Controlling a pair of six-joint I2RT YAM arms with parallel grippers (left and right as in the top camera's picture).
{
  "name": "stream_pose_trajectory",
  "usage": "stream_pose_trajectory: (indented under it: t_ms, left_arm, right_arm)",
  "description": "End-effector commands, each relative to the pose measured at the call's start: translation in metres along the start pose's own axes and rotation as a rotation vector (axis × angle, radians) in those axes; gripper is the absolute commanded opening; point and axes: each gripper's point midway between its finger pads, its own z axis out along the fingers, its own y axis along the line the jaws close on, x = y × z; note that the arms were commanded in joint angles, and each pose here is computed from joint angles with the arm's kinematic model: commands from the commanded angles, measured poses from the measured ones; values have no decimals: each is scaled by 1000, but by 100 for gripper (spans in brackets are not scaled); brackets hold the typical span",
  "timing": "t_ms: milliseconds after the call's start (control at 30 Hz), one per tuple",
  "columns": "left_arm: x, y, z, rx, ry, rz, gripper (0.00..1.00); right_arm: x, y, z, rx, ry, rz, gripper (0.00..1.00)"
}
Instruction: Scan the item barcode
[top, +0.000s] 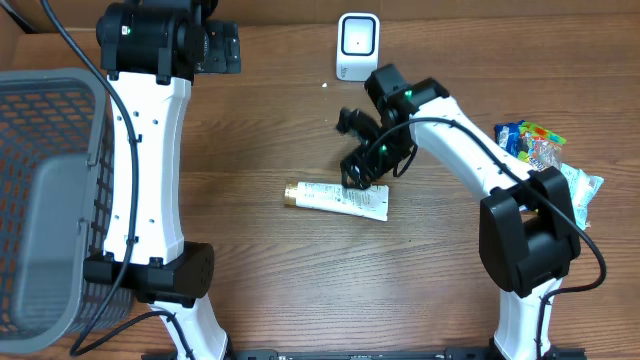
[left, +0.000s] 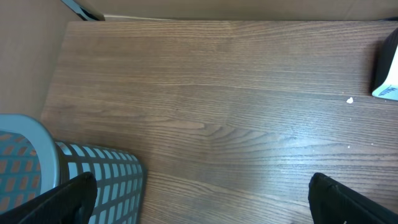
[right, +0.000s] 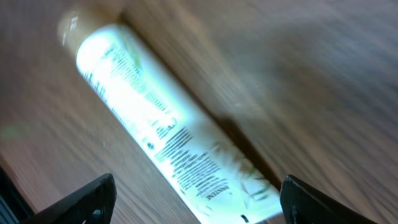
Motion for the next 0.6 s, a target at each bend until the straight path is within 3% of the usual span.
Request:
stream_pose_trajectory:
  t_ms: [0,367,567]
  left_arm:
    - [-3,-1,-6,2,-19,-11,100]
    - [-3,-1,-6,2,-19,-11,100]
    - [-3,-1,-6,2,-19,-11,99]
  right_arm:
    - [6,4,9,-35,-4,-204,85]
    - [-6,5,36,-49,-118,-399,85]
    - [5,25,46,-88,-66,-462,86]
